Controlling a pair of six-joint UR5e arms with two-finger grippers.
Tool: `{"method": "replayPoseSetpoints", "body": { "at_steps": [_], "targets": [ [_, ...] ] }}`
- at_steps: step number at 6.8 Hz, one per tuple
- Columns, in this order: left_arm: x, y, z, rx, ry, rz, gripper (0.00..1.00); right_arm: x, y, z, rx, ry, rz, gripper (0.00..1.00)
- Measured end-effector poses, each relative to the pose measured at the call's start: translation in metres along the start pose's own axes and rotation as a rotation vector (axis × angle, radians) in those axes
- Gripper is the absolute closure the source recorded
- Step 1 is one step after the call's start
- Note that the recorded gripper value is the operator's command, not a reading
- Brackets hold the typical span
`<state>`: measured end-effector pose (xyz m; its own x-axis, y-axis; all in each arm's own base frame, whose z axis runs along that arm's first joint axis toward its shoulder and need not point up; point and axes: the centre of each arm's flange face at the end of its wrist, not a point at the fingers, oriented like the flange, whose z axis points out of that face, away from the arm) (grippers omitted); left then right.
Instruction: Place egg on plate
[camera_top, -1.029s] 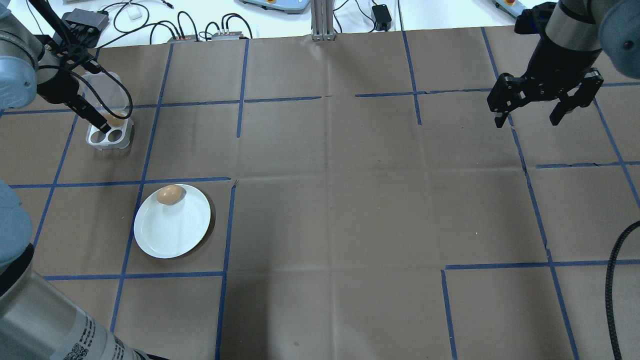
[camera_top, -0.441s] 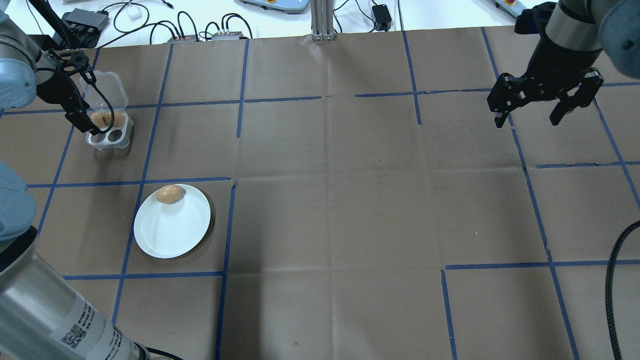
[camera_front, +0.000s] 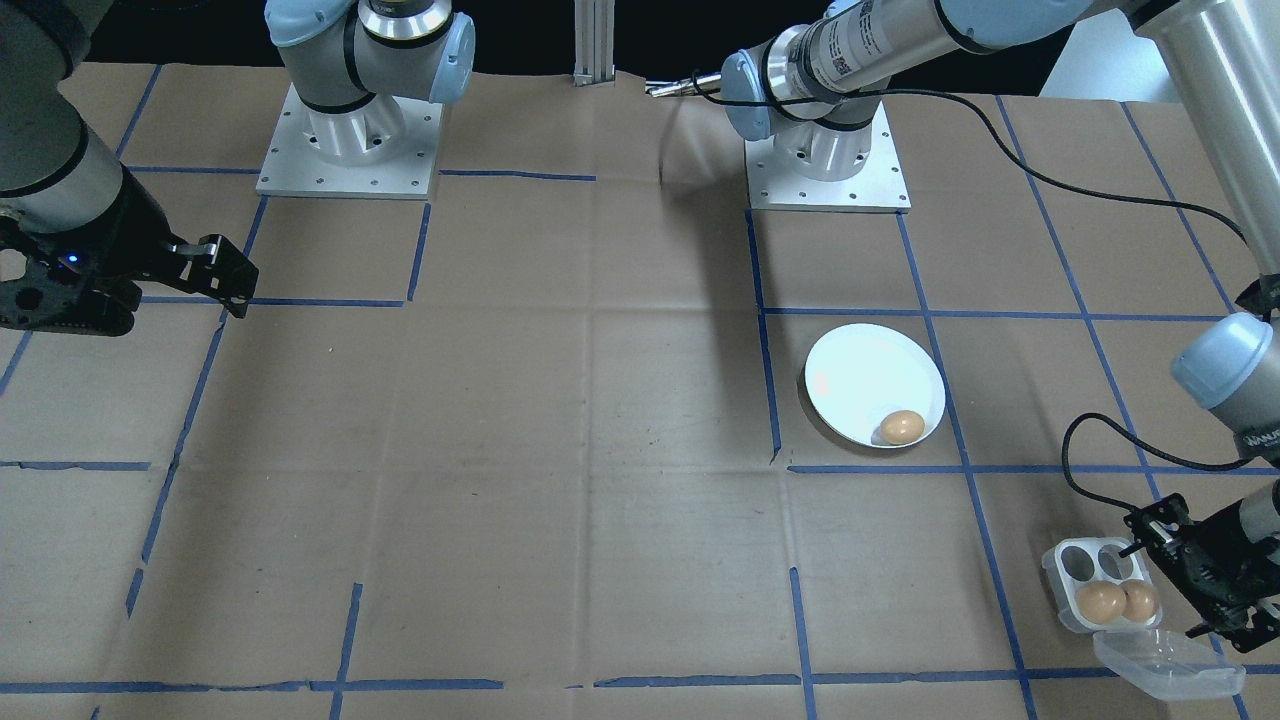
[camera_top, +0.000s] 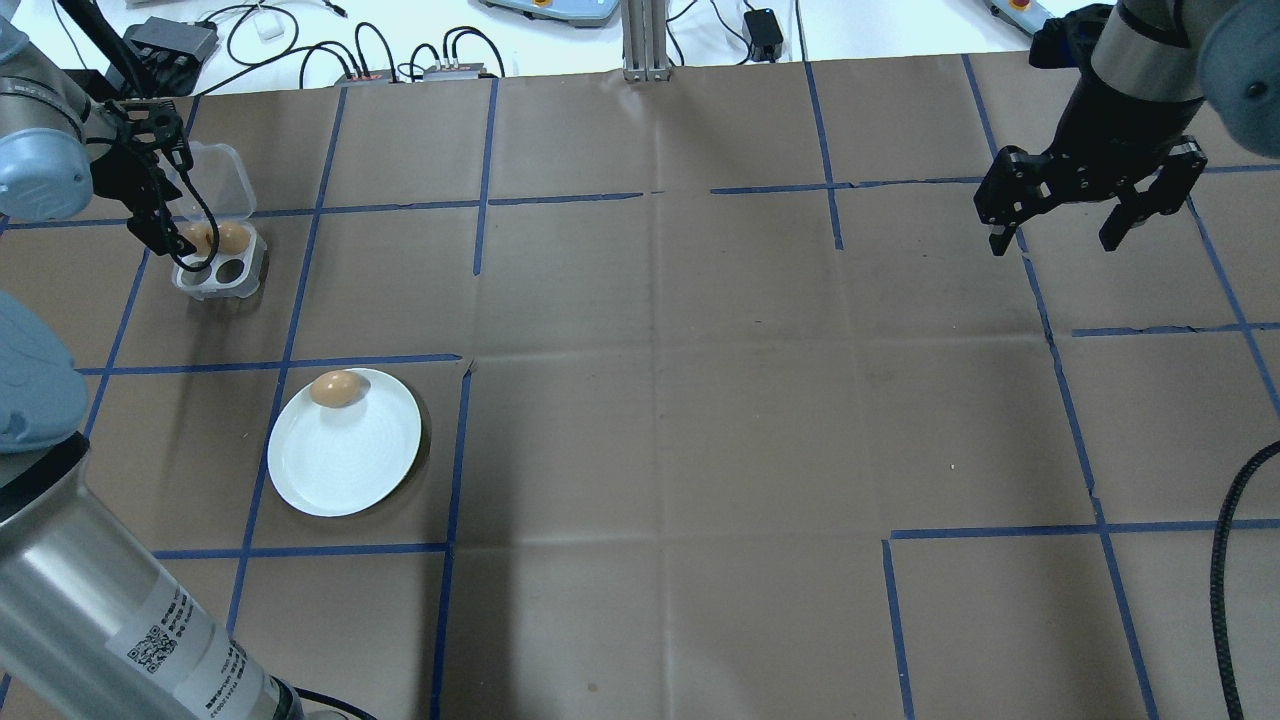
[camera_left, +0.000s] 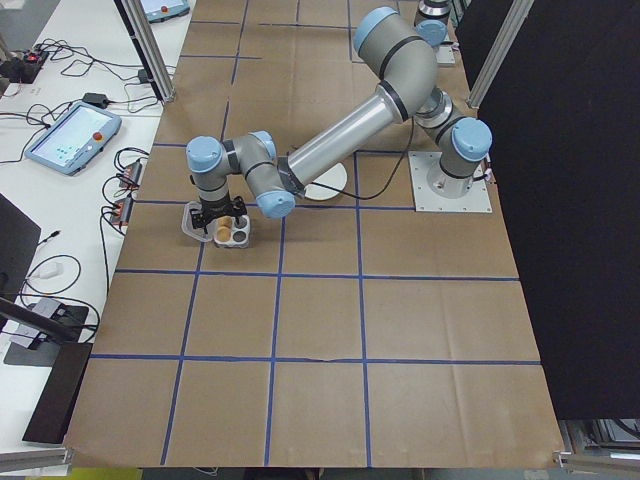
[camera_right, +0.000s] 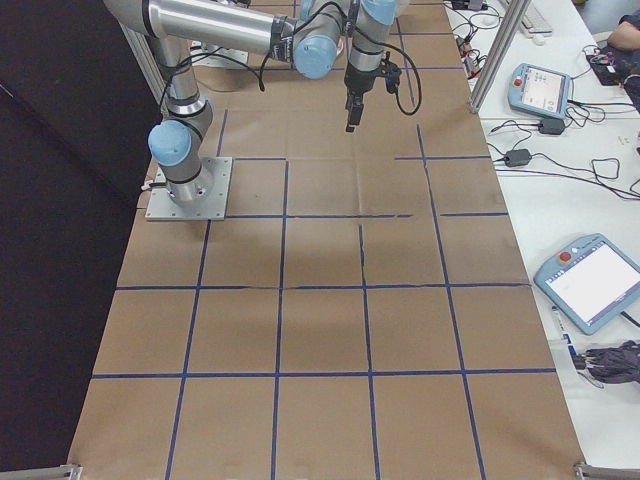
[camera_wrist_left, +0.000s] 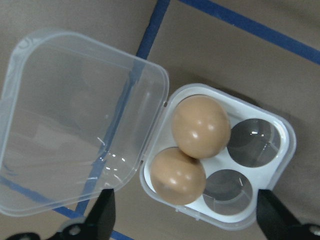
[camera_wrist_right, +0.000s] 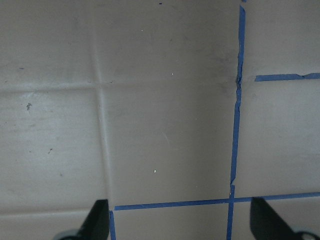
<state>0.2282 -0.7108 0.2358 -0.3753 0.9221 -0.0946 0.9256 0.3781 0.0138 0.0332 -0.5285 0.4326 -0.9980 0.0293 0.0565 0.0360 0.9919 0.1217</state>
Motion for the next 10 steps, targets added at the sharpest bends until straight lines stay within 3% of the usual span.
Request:
{"method": "replayPoseSetpoints", "body": {
  "at_steps": [5, 10],
  "targets": [
    [0.002, 0.002, 0.022, 0.010, 0.037, 0.083, 0.02, 0.000, 0.000, 0.000, 0.000, 0.000, 0.000, 0.00],
    [0.001, 0.006, 0.032, 0.024, 0.055, 0.075, 0.12, 0.000, 0.000, 0.000, 0.000, 0.000, 0.000, 0.00]
  ]
}}
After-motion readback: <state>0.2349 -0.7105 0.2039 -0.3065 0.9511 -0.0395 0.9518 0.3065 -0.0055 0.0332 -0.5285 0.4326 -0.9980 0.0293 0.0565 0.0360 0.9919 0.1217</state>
